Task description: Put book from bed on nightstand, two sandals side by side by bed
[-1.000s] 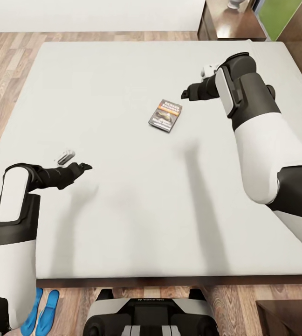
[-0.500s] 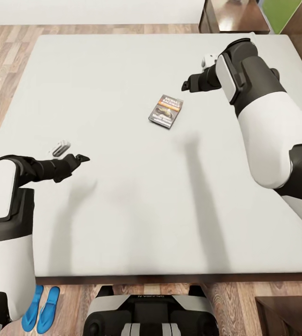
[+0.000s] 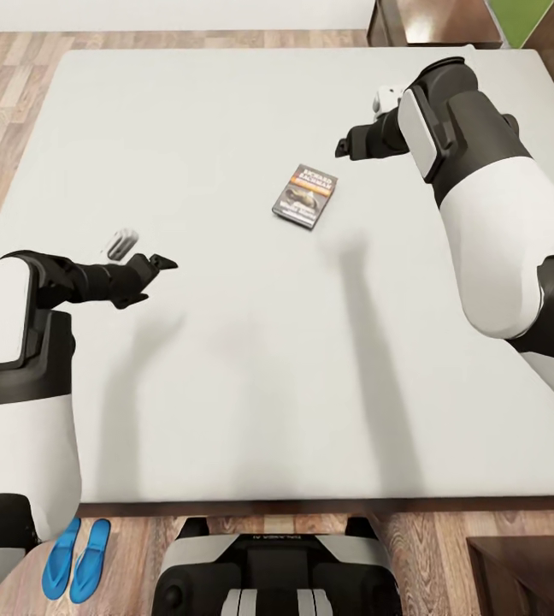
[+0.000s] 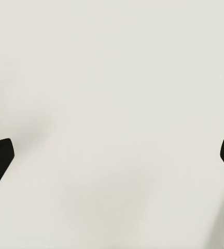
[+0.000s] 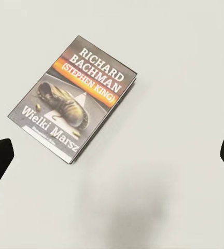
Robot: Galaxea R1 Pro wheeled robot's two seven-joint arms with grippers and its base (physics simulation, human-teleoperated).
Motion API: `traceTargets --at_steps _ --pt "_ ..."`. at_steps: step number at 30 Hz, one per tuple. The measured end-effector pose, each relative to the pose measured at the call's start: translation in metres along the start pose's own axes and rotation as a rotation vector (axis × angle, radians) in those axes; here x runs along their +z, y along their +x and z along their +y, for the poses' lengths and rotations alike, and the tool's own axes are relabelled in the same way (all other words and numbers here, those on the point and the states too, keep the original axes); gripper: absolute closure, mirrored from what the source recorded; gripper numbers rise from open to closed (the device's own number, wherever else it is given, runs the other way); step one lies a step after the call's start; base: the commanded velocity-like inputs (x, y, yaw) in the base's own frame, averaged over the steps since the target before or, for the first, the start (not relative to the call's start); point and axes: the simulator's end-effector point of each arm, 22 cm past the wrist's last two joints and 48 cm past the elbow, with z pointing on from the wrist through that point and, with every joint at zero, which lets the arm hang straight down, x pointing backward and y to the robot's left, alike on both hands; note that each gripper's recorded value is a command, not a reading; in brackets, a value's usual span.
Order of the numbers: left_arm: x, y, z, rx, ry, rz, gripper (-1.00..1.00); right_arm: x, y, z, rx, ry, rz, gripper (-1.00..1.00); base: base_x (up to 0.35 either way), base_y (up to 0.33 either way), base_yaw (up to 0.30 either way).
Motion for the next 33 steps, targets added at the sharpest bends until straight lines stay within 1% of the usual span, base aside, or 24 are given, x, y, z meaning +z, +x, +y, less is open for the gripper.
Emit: traceTargets --at_steps 3,5,6,7,9,11,14,15,18,19,22,23,24,25,27,31,33 --pt "-0.001 -0.002 -0.009 0.006 0.016 -0.002 -1.00 0.003 0.002 0.000 0.000 -0.001 -0.002 -1.00 0.000 0.000 0.000" --pt "-0.007 -0.003 -0.022 0.027 0.049 -0.013 -1.00 0.006 -0.001 0.000 -0.001 -0.002 -0.020 -1.00 0.000 0.000 0.000" --pt "-0.009 -0.001 -0.028 0.036 0.064 -0.011 -1.00 0.007 -0.002 0.000 -0.003 -0.002 -0.028 -1.00 0.000 0.000 0.000" --pt "-0.008 0.000 -0.027 0.036 0.063 -0.010 -1.00 0.008 -0.001 0.000 -0.002 -0.002 -0.026 -1.00 0.000 0.000 0.000" --pt "-0.009 0.006 -0.034 0.046 0.084 0.003 -1.00 0.011 -0.001 0.001 -0.004 -0.004 -0.036 -1.00 0.000 0.000 0.000" --pt "-0.007 0.013 -0.035 0.047 0.083 0.017 -1.00 0.014 0.002 0.003 -0.004 -0.009 -0.036 -1.00 0.000 0.000 0.000" --pt "-0.003 0.022 -0.035 0.039 0.067 0.030 -1.00 0.018 0.002 0.018 -0.010 -0.032 -0.044 -1.00 0.000 0.000 0.000" --pt "-0.002 0.023 -0.035 0.038 0.066 0.031 -1.00 0.019 0.003 0.018 -0.010 -0.032 -0.043 -1.00 0.000 0.000 0.000" --pt "0.002 0.032 -0.038 0.041 0.063 0.047 -1.00 0.021 -0.003 0.029 -0.015 -0.049 -0.065 -1.00 0.000 0.000 0.000" --pt "0.003 0.032 -0.037 0.041 0.062 0.048 -1.00 0.022 -0.002 0.029 -0.016 -0.049 -0.064 -1.00 0.000 0.000 0.000" --pt "0.009 0.039 -0.038 0.040 0.059 0.058 -1.00 0.021 -0.014 0.034 -0.021 -0.056 -0.094 -1.00 0.000 0.000 0.000" --pt "0.012 0.040 -0.036 0.039 0.058 0.059 -1.00 0.024 -0.012 0.034 -0.021 -0.056 -0.092 -1.00 0.000 0.000 0.000" --pt "0.014 0.041 -0.037 0.039 0.059 0.060 -1.00 0.022 -0.020 0.035 -0.024 -0.058 -0.108 -1.00 0.000 0.000 0.000" --pt "0.016 0.041 -0.036 0.039 0.058 0.061 -1.00 0.024 -0.018 0.035 -0.024 -0.058 -0.107 -1.00 0.000 0.000 0.000" --pt "0.018 0.040 -0.038 0.043 0.065 0.059 -1.00 0.026 -0.020 0.037 -0.025 -0.060 -0.117 -1.00 0.000 0.000 0.000" --pt "0.019 0.025 -0.055 0.052 0.108 0.052 -1.00 0.032 -0.020 0.039 -0.027 -0.063 -0.127 -1.00 0.000 0.000 0.000" --pt "0.024 0.018 -0.057 0.046 0.115 0.060 -1.00 0.035 -0.020 0.040 -0.028 -0.064 -0.131 -1.00 0.000 0.000 0.000"
